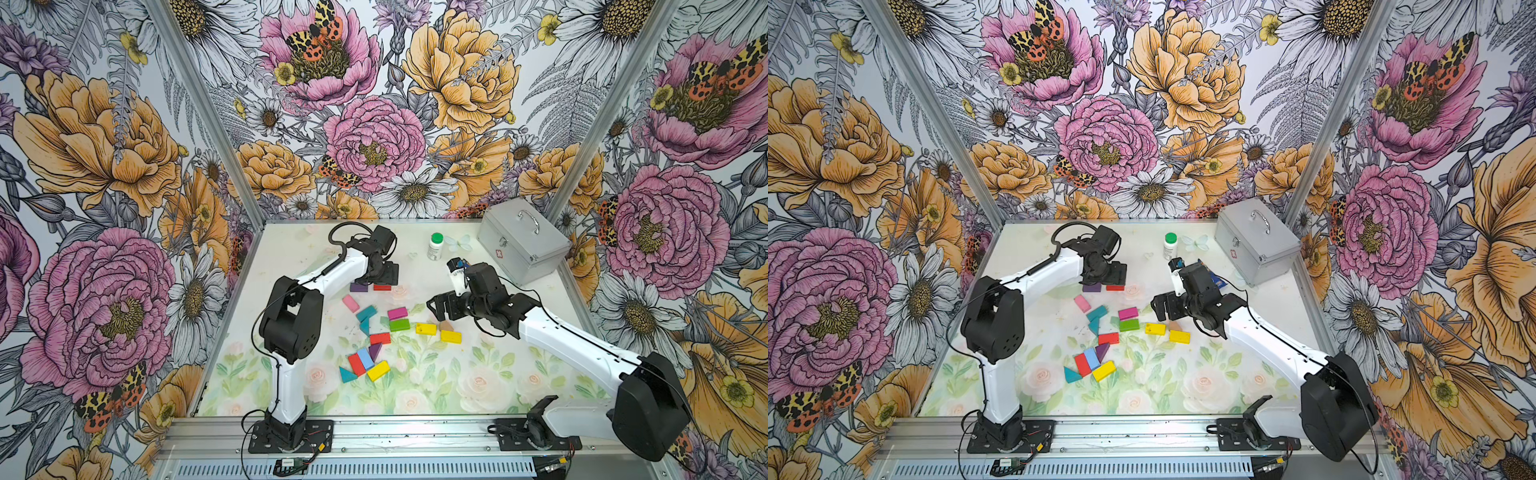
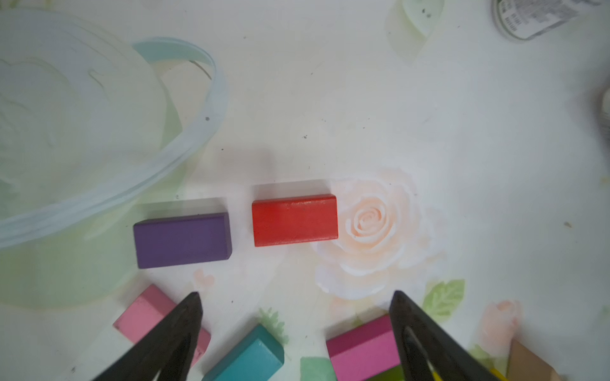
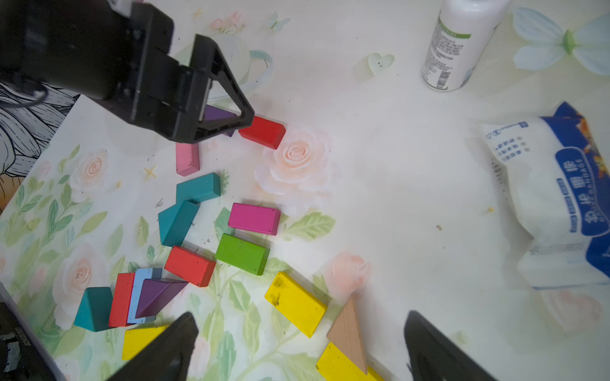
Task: Assemble a piece of candy with building blocks
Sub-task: Move the building block to the center of the board, then adjust the building block at the center of the board.
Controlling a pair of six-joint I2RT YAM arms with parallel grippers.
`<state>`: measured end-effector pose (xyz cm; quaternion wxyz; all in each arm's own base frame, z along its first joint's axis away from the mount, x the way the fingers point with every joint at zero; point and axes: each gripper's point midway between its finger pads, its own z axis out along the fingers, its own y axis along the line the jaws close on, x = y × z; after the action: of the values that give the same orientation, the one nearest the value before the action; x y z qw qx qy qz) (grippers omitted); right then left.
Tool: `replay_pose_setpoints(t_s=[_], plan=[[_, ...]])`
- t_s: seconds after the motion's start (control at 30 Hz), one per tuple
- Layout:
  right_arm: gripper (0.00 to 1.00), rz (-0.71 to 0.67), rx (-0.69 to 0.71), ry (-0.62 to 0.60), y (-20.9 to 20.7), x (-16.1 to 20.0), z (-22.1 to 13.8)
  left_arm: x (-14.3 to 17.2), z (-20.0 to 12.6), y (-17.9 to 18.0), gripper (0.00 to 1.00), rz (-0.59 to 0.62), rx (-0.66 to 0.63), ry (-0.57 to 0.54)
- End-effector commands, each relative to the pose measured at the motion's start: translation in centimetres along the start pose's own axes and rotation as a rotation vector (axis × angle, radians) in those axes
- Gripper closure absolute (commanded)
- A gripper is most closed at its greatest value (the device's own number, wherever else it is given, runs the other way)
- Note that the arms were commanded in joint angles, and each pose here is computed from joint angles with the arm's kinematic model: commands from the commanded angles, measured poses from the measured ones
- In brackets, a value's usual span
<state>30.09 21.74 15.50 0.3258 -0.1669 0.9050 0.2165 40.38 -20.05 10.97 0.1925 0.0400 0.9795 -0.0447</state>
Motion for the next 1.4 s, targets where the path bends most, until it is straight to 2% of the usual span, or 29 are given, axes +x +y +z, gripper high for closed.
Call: replay_pose_setpoints(t_s=[0.0, 0.07, 0.13, 0.23, 0.43, 0.83, 0.87, 1.37], plan=[[0.01, -0.041, -0.040, -0.031, 1.1, -0.9, -1.1, 1.9, -4.0, 3.6, 0.10, 0.078, -0.004, 0.010], [0.01, -0.079, -0.084, -0.017, 2.1, -0.6, -0.9, 3.6, -3.9, 5.8, 0.08, 0.073, -0.014, 0.042], [0.01, -0.107, -0.124, -0.007, 3.2, -0.5, -0.8, 5.0, -3.5, 7.5, 0.01, 0.073, -0.036, 0.073], [0.01, -0.141, -0.189, 0.002, 5.2, -0.7, -0.8, 6.2, -2.5, 8.8, 0.01, 0.059, -0.044, 0.117], [0.01, -0.169, -0.206, 0.044, 7.0, 0.4, 0.4, 6.9, -0.7, 9.2, 0.01, 0.095, -0.052, 0.174], [0.00, -0.186, -0.190, 0.084, 7.3, 0.9, 2.0, 8.4, 1.7, 10.4, 0.03, 0.156, -0.121, 0.254], [0.00, -0.188, -0.190, 0.084, 7.3, 0.9, 2.1, 9.1, 2.9, 10.5, 0.03, 0.161, -0.129, 0.292], [0.00, -0.213, -0.184, 0.073, 7.2, 0.8, 1.8, 7.5, 5.0, 11.2, 0.06, 0.181, -0.190, 0.306]])
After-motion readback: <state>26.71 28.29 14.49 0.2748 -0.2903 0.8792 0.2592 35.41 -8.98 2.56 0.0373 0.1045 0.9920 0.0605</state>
